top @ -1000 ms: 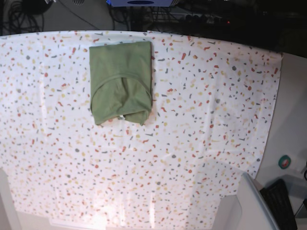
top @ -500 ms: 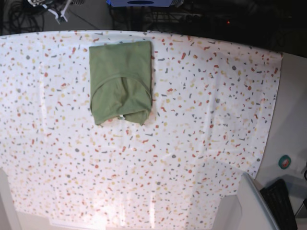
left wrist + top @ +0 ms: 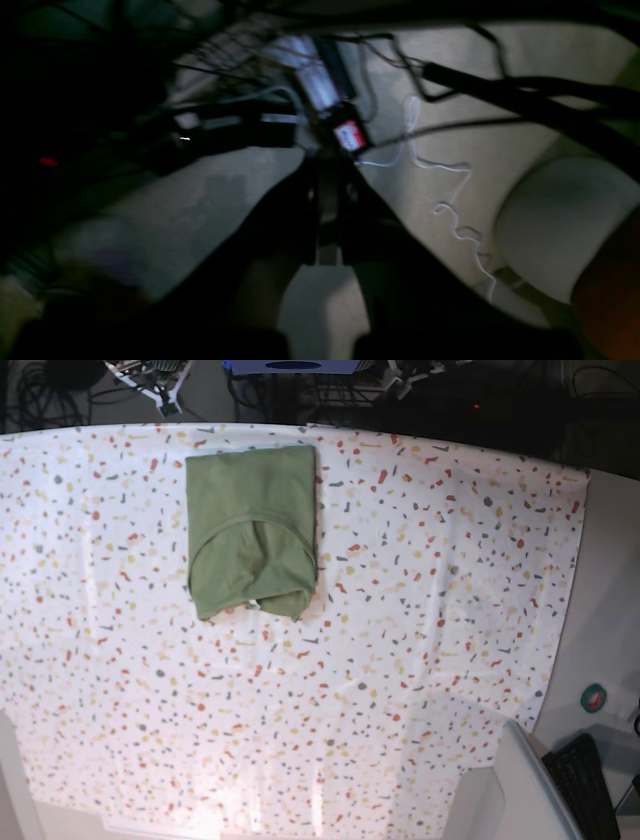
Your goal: Layout the t-shirt on the table in an organized manner, then fold the t-shirt properly
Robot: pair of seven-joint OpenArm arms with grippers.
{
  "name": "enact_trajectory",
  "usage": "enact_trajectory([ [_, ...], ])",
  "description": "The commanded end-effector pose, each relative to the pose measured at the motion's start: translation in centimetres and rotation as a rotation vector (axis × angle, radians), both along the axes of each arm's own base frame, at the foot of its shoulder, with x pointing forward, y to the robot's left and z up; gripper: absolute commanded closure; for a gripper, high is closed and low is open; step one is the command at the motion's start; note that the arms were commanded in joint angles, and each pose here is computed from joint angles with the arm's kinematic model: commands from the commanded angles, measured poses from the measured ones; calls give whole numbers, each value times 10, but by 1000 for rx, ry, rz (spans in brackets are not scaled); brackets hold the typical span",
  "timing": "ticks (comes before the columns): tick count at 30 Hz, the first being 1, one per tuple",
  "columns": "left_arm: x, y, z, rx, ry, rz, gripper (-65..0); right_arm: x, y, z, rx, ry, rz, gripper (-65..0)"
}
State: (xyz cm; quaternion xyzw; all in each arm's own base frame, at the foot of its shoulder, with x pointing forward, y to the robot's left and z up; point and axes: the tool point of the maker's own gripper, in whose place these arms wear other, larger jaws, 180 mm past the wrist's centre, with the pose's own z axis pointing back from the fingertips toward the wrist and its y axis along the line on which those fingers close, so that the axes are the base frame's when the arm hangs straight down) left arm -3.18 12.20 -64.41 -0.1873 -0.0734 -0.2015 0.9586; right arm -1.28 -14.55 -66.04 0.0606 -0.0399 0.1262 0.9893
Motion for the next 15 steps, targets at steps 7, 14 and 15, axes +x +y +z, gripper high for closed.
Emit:
enact_trajectory([
  [7,-5,5,1,0,1,-3,0,-10,9,-1,-14,4,-6,0],
  [14,21,3,0,-3,-41,-3,0,8,19,1,18,-70,-11,0],
  [15,21,3,0,-3,-41,-3,0,9,20,2,20,-78,-12,0],
])
